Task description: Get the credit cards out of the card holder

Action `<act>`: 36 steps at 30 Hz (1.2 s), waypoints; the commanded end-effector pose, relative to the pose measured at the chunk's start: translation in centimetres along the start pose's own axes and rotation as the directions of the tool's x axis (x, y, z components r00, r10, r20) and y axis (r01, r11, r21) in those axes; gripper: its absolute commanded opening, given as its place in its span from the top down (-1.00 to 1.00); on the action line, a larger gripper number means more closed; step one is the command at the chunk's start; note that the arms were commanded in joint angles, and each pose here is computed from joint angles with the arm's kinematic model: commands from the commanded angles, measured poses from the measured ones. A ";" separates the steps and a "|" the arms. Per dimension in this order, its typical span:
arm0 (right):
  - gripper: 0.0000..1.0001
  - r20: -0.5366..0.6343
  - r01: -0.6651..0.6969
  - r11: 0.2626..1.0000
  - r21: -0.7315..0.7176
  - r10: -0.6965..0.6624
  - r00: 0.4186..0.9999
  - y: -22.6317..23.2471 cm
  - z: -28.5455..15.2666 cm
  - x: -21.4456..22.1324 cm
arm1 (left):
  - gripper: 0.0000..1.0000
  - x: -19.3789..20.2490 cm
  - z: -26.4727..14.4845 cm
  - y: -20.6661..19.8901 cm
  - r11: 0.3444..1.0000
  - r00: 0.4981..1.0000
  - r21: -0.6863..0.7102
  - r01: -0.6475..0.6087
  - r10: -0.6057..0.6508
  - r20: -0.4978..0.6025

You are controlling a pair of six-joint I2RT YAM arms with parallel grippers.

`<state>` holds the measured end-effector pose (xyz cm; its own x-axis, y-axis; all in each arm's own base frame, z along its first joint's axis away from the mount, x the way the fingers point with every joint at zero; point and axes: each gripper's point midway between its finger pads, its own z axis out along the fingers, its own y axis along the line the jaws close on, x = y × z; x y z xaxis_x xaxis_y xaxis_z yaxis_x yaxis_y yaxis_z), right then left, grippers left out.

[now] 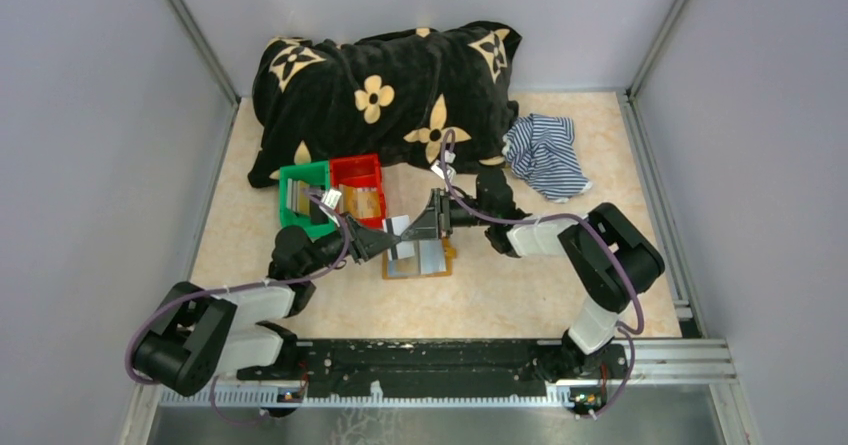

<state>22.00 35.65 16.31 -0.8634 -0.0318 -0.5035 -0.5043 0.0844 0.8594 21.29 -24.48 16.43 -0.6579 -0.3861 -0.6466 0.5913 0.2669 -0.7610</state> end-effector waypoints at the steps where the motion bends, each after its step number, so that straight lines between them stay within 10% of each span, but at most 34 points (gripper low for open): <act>1: 0.62 0.019 0.071 0.994 -0.077 -0.070 0.997 2.1 -0.1 -0.3 | 1.00 -1.1 0.4 -1.3 0.998 0.999 0.062 -0.023 0.021 0.032; 14: 0.99 0.023 0.069 0.992 -0.104 -0.067 0.998 2.7 -0.3 -0.2 | 0.99 -0.8 0.4 -0.3 0.999 0.998 0.042 -0.002 -0.001 0.055; 24: 1.00 0.064 0.097 0.992 -0.077 -0.092 0.994 2.5 -0.5 -3.2 | -0.29 -2.8 0.4 3.3 0.972 0.993 -0.213 -0.104 0.115 0.040; 36: 1.00 0.047 0.169 0.942 0.289 -0.190 0.981 -3.2 2.6 -10.0 | -0.71 -7.6 -6.2 7.9 0.691 0.972 -0.715 -0.111 0.227 0.069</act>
<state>29.10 37.24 20.20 -0.8014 0.0406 -0.5967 -0.5857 0.1486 0.7968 28.02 -17.53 19.15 -0.4066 -0.4221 -0.8103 0.3674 0.7365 -0.5680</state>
